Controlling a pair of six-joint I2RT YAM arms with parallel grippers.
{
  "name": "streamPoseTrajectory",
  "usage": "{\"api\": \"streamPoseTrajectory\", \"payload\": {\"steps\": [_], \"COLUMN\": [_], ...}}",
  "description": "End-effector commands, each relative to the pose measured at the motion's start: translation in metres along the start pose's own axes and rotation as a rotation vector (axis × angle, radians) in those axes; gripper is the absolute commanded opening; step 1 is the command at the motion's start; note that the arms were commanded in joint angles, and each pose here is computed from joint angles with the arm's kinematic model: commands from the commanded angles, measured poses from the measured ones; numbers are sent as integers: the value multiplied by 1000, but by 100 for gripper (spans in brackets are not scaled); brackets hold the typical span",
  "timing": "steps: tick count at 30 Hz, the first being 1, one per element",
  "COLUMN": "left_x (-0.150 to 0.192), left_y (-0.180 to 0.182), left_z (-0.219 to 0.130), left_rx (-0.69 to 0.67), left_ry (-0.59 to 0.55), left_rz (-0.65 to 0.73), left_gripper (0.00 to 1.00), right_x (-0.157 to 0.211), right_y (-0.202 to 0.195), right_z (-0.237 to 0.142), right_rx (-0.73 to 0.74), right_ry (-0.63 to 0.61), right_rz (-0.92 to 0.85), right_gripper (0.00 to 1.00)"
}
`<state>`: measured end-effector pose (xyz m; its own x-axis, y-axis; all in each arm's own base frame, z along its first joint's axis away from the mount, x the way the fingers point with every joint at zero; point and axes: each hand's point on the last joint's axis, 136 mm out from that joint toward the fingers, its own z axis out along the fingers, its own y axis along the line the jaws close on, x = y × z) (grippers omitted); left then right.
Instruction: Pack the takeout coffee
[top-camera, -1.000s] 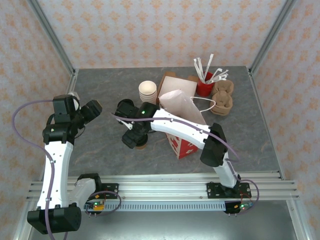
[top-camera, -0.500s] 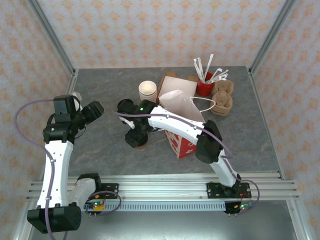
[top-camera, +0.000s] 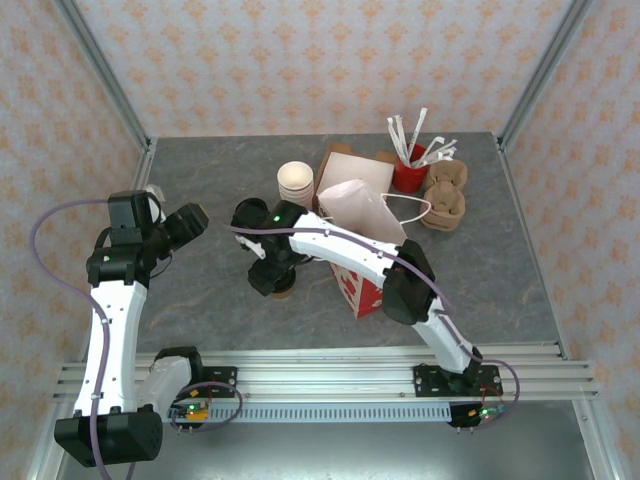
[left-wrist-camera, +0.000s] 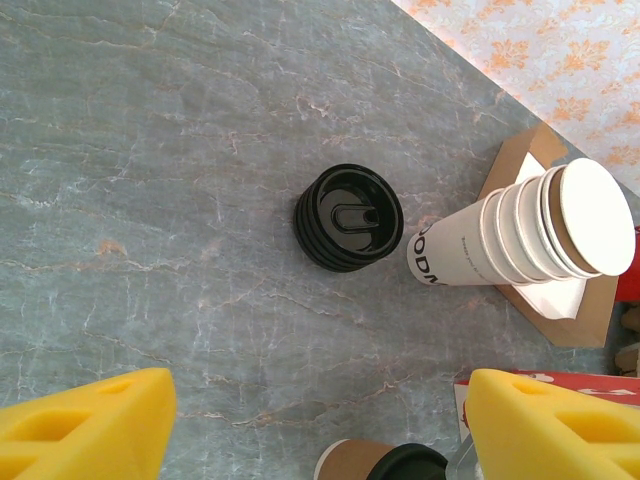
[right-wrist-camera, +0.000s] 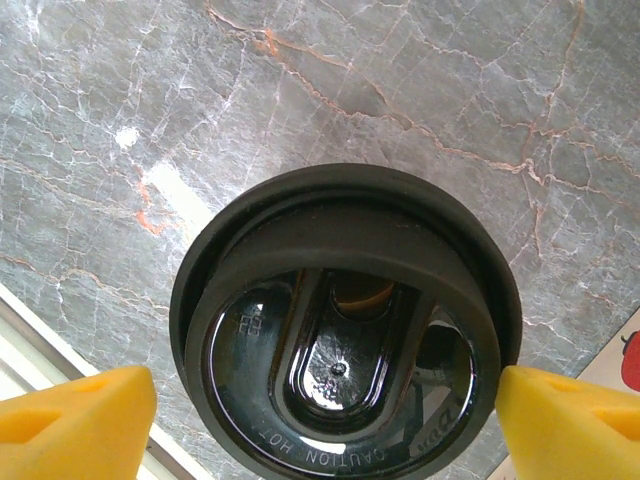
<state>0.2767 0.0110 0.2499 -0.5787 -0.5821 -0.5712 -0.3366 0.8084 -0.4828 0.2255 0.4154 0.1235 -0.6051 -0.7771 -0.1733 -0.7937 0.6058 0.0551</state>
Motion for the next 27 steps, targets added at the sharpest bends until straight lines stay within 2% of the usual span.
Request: {"api": "streamPoseTrajectory", "payload": {"steps": [1,19,27], "left_x": [6,7,8], "left_y": [4,-1,-2], "left_z": [2,5,6], "left_rx": [-2,30,38], "left_ry": [21,23,26], "left_rz": [16,9,11], "left_gripper": [77,77,77], "right_x": [3,9,25], "right_y": [-7,-12,-14], "right_z": [0,2,-9], "right_rx": [14,38,39], "right_ry": [29,58,72], "right_rz": [6,5,15], "right_gripper": [87,74,73]}}
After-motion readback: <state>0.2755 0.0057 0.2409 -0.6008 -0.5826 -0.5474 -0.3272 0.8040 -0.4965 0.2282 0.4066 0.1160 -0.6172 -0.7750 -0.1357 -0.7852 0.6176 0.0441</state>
